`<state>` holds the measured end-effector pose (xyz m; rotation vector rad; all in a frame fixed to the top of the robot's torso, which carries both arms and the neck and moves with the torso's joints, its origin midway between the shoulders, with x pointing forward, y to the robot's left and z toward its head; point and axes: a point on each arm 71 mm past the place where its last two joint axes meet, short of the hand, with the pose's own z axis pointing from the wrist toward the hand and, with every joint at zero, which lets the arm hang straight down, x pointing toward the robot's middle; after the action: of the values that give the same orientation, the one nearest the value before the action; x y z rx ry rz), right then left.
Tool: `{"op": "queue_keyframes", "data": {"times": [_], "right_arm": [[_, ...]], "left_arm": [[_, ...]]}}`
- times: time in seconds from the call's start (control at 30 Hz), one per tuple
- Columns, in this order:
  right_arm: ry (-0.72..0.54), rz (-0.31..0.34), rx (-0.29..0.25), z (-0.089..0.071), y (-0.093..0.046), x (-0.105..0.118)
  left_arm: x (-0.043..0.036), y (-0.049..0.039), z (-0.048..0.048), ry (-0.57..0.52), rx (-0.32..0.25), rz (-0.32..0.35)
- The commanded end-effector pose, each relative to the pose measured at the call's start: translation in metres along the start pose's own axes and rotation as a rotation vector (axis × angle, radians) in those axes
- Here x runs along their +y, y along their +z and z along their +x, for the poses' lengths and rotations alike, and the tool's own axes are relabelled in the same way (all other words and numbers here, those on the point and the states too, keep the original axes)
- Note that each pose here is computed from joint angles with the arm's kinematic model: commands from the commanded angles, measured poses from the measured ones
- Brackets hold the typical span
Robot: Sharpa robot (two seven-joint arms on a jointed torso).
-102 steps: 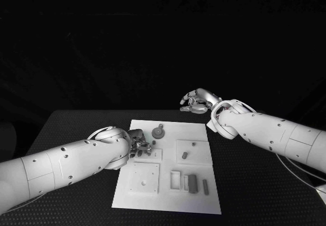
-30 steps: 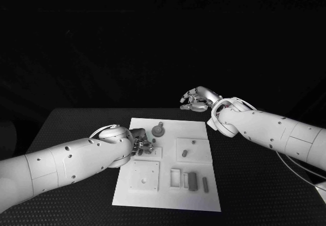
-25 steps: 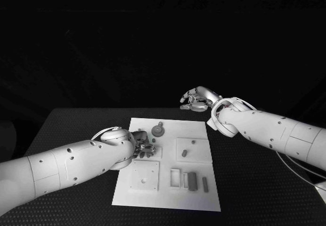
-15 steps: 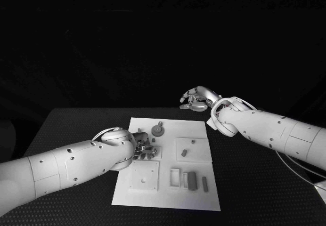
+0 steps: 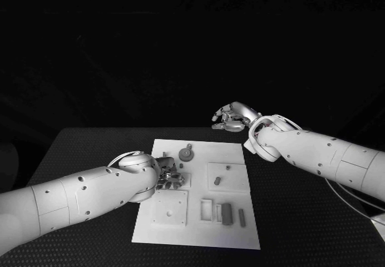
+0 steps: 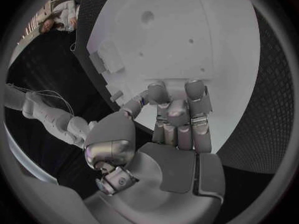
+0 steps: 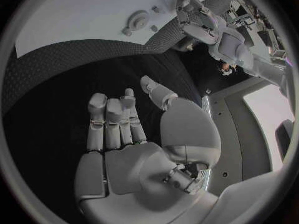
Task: Assemble the parts on the task board
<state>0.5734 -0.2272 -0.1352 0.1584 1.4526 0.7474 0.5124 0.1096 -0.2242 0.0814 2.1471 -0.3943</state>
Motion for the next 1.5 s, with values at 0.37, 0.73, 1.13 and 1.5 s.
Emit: {"op": "queue_keyframes", "data": {"times": [0.37, 0.73, 1.13, 1.5], "right_arm": [[-0.005, -0.01, 0.012, 0.001, 0.0, 0.001], [-0.005, -0.009, 0.013, 0.001, 0.0, 0.001], [-0.005, -0.009, 0.014, 0.002, 0.001, 0.001], [-0.005, -0.008, 0.013, 0.001, 0.001, 0.001]], "left_arm": [[0.0144, 0.0008, 0.0029, 0.018, 0.026, -0.051], [0.0152, 0.0026, -0.0049, 0.007, 0.028, -0.062], [0.0091, 0.0076, -0.0064, 0.021, 0.038, -0.07], [0.0123, 0.0088, -0.0089, 0.039, 0.024, -0.087]]}}
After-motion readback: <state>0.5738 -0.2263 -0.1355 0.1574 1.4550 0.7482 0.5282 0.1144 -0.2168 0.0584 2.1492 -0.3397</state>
